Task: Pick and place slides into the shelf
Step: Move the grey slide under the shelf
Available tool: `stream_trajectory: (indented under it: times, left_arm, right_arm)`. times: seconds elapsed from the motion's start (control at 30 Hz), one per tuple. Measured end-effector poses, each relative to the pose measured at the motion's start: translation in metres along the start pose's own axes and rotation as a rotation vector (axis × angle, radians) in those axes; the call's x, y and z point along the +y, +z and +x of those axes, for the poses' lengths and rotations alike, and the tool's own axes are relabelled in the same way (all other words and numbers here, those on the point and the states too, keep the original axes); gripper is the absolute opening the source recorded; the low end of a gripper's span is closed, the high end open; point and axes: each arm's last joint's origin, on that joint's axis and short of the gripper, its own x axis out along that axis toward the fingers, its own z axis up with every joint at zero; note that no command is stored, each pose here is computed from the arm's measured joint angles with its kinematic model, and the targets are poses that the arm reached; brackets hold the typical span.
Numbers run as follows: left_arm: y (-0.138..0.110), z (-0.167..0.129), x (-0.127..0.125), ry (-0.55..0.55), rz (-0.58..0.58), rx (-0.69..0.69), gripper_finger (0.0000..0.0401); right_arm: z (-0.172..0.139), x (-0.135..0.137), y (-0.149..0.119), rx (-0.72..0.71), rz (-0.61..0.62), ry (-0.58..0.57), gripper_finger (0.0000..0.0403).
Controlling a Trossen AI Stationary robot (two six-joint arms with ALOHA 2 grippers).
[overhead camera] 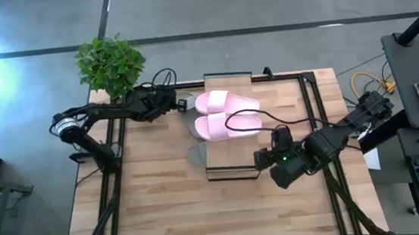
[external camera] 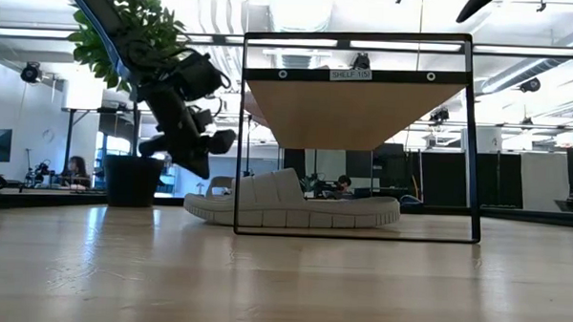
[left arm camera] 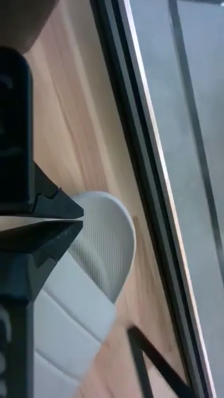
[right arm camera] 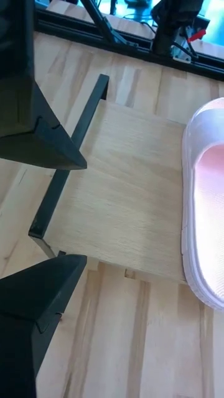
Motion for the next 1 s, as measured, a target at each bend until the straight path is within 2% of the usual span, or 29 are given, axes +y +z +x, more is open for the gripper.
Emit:
stream_trajectory:
  times: [0.57,0.73,1.0]
  left_arm:
    - [-0.002,0.019,0.006,0.01,-0.009,0.026,0.0002]
    - [-0.004,0.016,0.003,-0.058,0.054,0.047,0.0002]
    - [-0.009,0.011,0.001,-0.134,0.06,0.1,0.0002]
  right_arm:
    - [0.002,0.0,0.002,-0.006,0.051,-0.002,0.0226]
    - [0.003,0.001,0.004,-0.015,0.057,-0.004,0.0226]
    - [0.003,0.001,0.005,-0.019,0.056,-0.006,0.0226]
